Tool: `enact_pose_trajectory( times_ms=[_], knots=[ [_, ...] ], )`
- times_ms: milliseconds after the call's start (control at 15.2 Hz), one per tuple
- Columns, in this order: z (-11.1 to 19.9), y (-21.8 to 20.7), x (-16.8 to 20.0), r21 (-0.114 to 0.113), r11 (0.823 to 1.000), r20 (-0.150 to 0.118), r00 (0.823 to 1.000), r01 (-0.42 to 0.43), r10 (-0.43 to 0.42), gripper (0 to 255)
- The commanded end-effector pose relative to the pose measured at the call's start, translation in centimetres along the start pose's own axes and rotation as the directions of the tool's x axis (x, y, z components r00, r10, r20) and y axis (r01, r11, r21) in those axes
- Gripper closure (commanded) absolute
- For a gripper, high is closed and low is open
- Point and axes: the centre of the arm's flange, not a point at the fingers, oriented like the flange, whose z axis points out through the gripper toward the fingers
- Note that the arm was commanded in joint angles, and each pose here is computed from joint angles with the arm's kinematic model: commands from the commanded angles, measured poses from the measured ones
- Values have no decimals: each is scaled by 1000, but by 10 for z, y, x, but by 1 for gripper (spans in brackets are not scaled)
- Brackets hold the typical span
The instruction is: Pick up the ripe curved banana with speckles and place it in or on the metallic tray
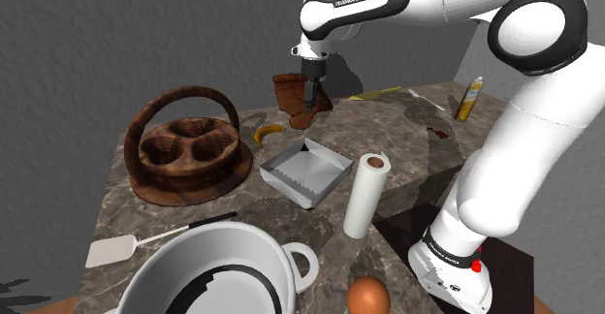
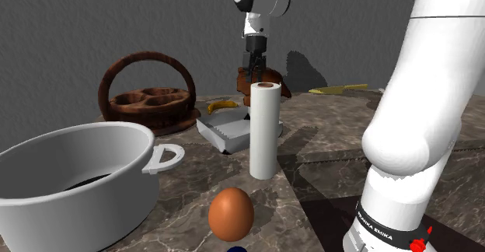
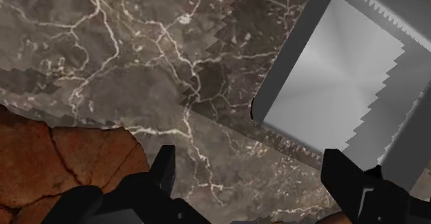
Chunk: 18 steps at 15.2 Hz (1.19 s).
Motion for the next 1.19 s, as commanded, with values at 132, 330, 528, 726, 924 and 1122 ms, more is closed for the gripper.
enact_pose_trajectory(
  times_ms=[132, 330, 528, 726, 924, 1122],
  knots=[
    [19, 28, 46, 7, 998, 14, 998, 61, -61, 0],
    [34, 45, 80, 14, 994, 24, 994, 105, -106, 0],
    [50, 61, 115, 20, 989, 34, 988, 149, -150, 0],
    [62, 67, 130, 23, 985, 38, 985, 168, -169, 0],
    [78, 67, 129, 23, 985, 38, 985, 168, -169, 0],
    [97, 67, 128, 23, 985, 38, 985, 168, -169, 0]
  ],
)
